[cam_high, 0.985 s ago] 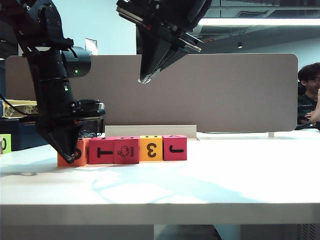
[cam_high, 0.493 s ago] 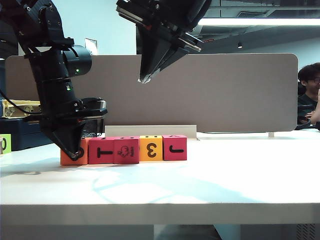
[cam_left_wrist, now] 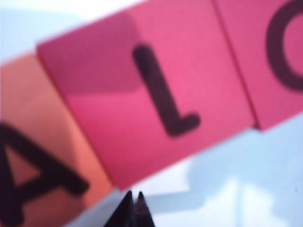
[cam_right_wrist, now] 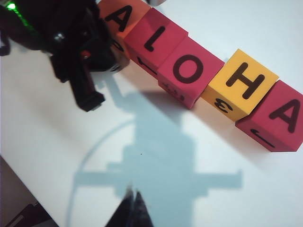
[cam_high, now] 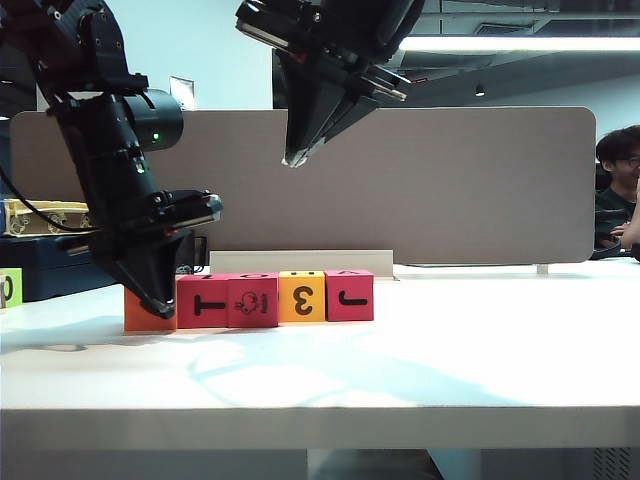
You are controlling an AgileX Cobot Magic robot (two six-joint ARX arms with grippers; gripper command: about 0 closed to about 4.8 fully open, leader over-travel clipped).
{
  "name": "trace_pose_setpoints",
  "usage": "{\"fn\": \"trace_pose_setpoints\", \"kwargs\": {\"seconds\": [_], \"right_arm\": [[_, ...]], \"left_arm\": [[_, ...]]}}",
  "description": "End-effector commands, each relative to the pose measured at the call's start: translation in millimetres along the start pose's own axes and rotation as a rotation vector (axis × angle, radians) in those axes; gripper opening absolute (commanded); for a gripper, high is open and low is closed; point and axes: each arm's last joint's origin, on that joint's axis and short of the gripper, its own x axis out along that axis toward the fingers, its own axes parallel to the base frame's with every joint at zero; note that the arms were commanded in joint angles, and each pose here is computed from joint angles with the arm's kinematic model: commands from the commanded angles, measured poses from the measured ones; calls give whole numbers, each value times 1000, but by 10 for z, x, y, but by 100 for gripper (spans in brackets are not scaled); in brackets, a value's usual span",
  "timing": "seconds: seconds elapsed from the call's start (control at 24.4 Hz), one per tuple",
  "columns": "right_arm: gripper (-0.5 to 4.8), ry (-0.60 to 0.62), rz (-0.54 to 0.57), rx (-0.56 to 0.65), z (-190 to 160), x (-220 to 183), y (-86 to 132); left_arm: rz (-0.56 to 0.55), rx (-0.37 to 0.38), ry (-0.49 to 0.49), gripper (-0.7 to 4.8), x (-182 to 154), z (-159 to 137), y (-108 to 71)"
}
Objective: Select the appropriate blocks from the scattered letter blocks on the table and arrange them in a row to spell out "ALOHA".
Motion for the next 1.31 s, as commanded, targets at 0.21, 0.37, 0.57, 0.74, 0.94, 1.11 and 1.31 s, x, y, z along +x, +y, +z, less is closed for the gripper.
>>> {"fn": "trace_pose_setpoints", "kwargs": {"seconds": [0.21,0.37,0.57,0.74,0.94,1.11,1.31], "right_arm": [[-2,-25,-25,-2,26,-36,-1],[-1,-23,-56,3,25,-39,-34],[-1,-19,-86,36,17,-52,-189],[-1,-12,-112,72,-1,-70,-354],[-2,6,-111,92,-20,13,-442],[-1,32,-101,90,-37,140,-435],[-1,36,-85,96,-40,188,-439]], "left_arm": [[76,21,32,-6,-368,63,-54],[129,49,-20,-6,-745,168,-116],[137,74,-134,-6,-1098,160,-187],[141,83,-218,-6,-1295,142,-225],[87,83,-226,-6,-1309,122,-244],[62,82,-201,-6,-1225,82,-236],[73,80,-183,-6,-1187,54,-225]]}}
